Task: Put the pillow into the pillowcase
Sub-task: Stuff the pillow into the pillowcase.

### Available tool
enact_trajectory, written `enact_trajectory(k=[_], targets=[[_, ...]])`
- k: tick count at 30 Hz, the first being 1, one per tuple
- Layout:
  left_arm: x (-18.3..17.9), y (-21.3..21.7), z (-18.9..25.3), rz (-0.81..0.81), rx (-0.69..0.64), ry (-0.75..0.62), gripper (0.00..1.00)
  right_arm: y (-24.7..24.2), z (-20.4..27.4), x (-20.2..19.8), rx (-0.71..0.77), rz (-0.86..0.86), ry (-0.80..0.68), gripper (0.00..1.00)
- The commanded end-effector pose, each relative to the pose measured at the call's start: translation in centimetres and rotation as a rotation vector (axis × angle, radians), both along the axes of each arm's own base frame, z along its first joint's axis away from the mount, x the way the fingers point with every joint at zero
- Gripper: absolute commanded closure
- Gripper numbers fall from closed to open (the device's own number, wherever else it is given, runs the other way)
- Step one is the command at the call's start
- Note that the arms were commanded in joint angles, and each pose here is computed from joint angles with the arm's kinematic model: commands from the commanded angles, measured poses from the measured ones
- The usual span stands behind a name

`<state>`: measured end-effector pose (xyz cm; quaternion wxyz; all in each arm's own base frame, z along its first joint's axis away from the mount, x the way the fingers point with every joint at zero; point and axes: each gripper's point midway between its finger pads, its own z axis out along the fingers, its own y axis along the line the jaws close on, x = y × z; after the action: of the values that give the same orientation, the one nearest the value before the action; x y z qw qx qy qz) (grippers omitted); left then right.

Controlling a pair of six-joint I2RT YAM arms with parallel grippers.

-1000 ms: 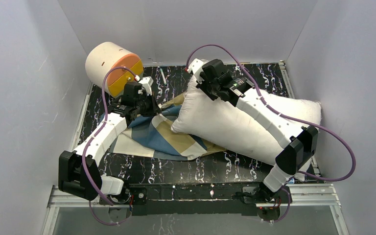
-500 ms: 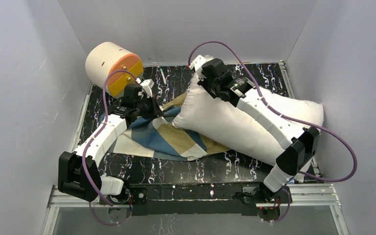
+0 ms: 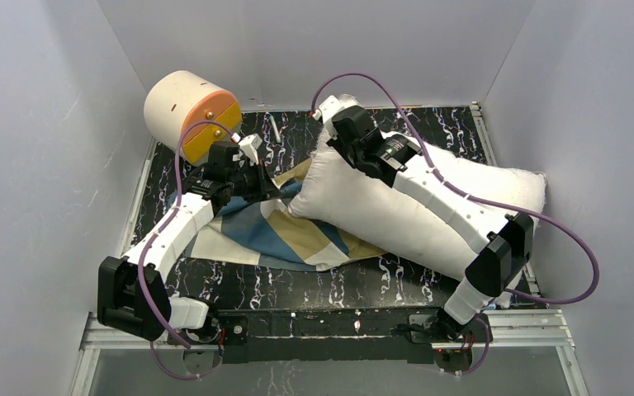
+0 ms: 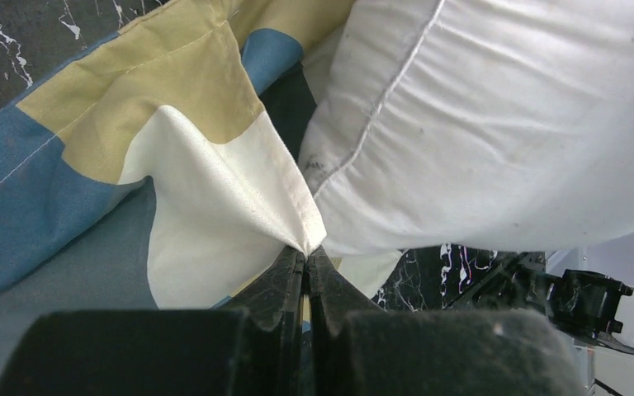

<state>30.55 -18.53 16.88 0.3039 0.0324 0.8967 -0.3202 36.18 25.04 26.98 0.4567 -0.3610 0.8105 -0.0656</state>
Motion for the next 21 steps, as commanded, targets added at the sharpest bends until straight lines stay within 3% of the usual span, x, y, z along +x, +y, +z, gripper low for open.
enact_trajectory(k=[1, 9, 14, 17, 21], targets=[[-0.8, 0.2, 1.7, -0.028, -0.003, -0.039, 1.00, -0.3, 4.8, 3.3, 0.088, -0.142, -0.240, 0.99], [-1.0, 0.8, 1.4, -0.015, 0.027, -0.032, 1.00, 1.0, 4.4, 3.7, 0.036, -0.077, -0.257, 0.99], [0.3, 0.5, 2.8, 0.042, -0.006, -0.040, 1.00, 4.5, 1.7, -1.4, 0.008, 0.164, -0.182, 0.99], [0.9, 0.0, 3.6, 0.047, -0.040, -0.041, 1.00, 5.7, -0.2, -5.1, -0.002, 0.287, -0.043, 0.99], [1.4, -0.7, 4.4, 0.048, -0.087, -0.041, 1.00, 5.7, -0.2, -7.6, 0.035, 0.287, 0.072, 0.99]])
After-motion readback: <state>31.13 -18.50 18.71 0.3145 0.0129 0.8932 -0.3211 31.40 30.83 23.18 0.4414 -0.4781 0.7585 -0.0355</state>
